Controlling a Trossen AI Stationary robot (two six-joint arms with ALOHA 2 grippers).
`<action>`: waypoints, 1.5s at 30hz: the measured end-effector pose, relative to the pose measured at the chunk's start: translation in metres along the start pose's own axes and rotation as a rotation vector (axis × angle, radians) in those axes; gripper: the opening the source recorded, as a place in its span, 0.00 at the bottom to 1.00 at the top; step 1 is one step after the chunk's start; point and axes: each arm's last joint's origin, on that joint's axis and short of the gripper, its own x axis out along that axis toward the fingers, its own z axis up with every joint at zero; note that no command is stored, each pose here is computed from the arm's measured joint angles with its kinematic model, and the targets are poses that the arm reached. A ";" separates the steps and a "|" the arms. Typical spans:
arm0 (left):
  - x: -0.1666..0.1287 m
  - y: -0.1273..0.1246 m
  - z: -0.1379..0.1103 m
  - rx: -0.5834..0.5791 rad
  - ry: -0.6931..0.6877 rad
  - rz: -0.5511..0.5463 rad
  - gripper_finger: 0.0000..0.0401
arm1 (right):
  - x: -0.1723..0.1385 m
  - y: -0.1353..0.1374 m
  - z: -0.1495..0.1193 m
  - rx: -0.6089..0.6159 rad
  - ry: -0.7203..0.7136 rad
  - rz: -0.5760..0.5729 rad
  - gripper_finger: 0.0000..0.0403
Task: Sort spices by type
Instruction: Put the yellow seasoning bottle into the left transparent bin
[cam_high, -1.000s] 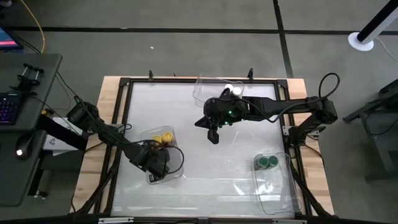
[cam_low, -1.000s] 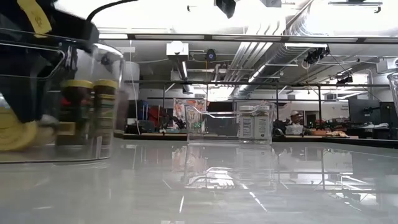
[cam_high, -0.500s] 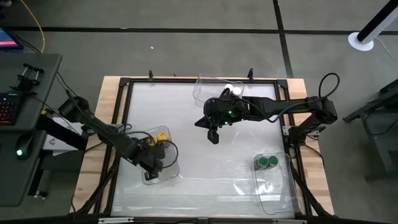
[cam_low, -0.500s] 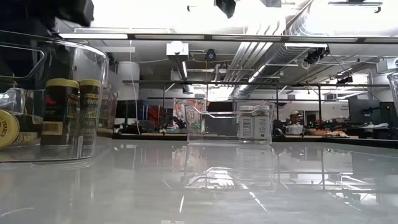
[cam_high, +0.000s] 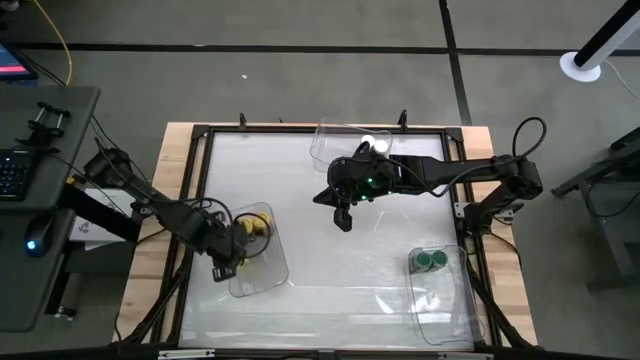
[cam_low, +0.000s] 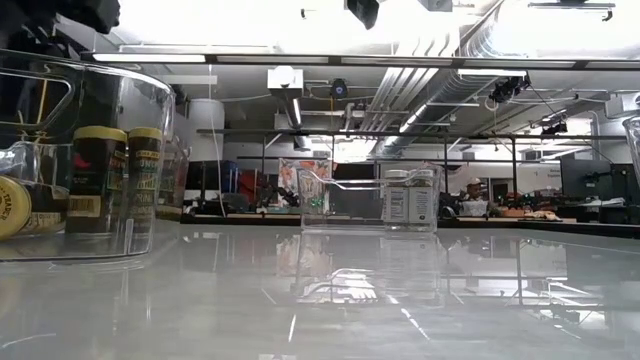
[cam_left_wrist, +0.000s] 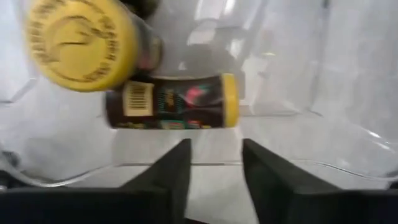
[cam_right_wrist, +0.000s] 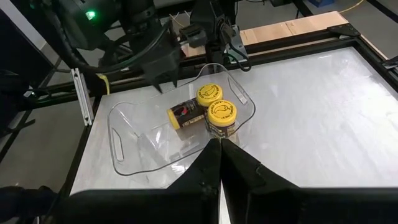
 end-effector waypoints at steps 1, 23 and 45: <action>0.001 -0.002 0.001 0.003 0.005 -0.016 0.37 | 0.000 0.000 0.000 0.000 0.000 0.001 0.00; 0.041 -0.027 0.018 0.958 0.071 0.034 0.80 | 0.000 0.006 -0.002 0.047 0.021 0.057 0.00; 0.065 -0.024 0.035 1.005 0.139 0.084 0.80 | 0.000 0.007 -0.003 0.053 0.027 0.058 0.00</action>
